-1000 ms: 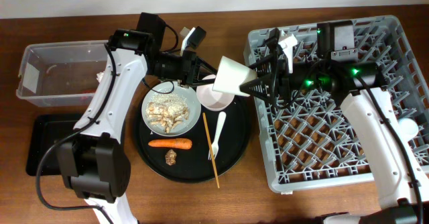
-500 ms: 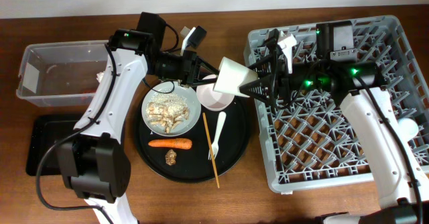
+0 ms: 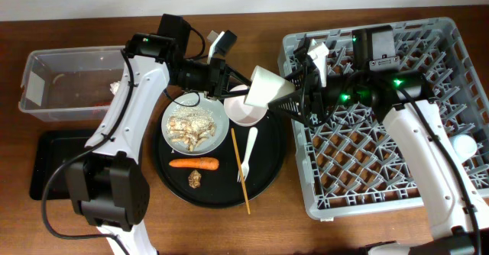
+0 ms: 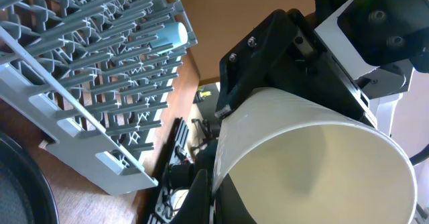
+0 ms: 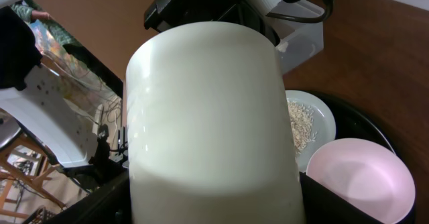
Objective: Sort waste into correct bins and load items into the dishwasher rack
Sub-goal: 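Place the white cup upside down in the rack's right side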
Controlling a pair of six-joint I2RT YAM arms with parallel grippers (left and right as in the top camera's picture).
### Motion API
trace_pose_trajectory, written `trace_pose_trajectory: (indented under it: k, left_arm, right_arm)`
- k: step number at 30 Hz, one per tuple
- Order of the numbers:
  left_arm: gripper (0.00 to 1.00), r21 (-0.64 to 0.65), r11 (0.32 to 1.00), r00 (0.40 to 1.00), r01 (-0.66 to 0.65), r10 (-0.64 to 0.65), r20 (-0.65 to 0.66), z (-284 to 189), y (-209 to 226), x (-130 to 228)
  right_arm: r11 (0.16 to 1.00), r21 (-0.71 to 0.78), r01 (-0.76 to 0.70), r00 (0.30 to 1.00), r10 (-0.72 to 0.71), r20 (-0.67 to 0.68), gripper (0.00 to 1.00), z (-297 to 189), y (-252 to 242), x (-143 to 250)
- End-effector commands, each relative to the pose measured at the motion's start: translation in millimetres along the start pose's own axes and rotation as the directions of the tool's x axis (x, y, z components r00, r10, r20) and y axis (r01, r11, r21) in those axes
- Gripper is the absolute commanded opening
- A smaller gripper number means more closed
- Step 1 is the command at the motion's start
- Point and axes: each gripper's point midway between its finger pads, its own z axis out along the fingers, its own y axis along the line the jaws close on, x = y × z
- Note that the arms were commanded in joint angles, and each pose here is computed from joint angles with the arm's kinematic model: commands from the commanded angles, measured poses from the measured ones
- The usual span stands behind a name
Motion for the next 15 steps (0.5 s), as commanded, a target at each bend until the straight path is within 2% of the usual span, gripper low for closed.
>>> trace_pose_trajectory:
  k: [1, 6, 9, 11, 13, 14, 15]
  left_arm:
    - [0.00, 0.003, 0.999, 0.999, -0.053, 0.052, 0.007, -1.6, -11.2, -2.3]
    - [0.00, 0.003, 0.999, 0.999, -0.053, 0.053, 0.007, -1.6, -11.2, -2.3]
    - [0.01, 0.002, 0.999, 0.999, -0.053, 0.053, 0.007, -1.8, -11.0, -2.4]
    - [0.05, -0.013, 0.999, 0.999, -0.052, 0.052, 0.005, -1.6, -8.4, -2.0]
    - [0.11, -0.092, 0.995, 0.999, -0.046, 0.045, -0.008, -2.4, 5.2, 0.0]
    - [0.14, -0.217, 0.976, 0.999, -0.026, 0.020, -0.026, -5.9, 26.7, 3.5]
    - [0.14, -0.289, 0.957, 1.000, -0.007, -0.002, -0.030, -9.3, 38.9, 5.2]
  right_arm:
    - [0.999, -0.034, 0.007, 1.000, -0.007, 0.000, 0.72, 4.5, 9.1, -3.8]
    - [1.000, -0.019, 0.006, 1.000, -0.006, -0.005, 0.64, 4.1, 6.2, -2.9]
    - [1.000, -0.019, 0.006, 1.000, -0.006, -0.005, 0.64, 4.1, 6.2, -2.9]
    - [1.000, -0.019, 0.006, 1.000, -0.006, -0.005, 0.63, 4.1, 6.2, -2.9]
    - [1.000, -0.019, 0.006, 1.000, -0.006, -0.005, 0.61, 4.1, 6.2, -2.9]
    - [1.000, -0.007, 0.004, 1.000, -0.004, -0.009, 0.57, 4.1, 4.2, -2.1]
    - [1.000, 0.006, 0.001, 1.000, -0.001, -0.015, 0.53, 4.1, 2.0, -1.1]
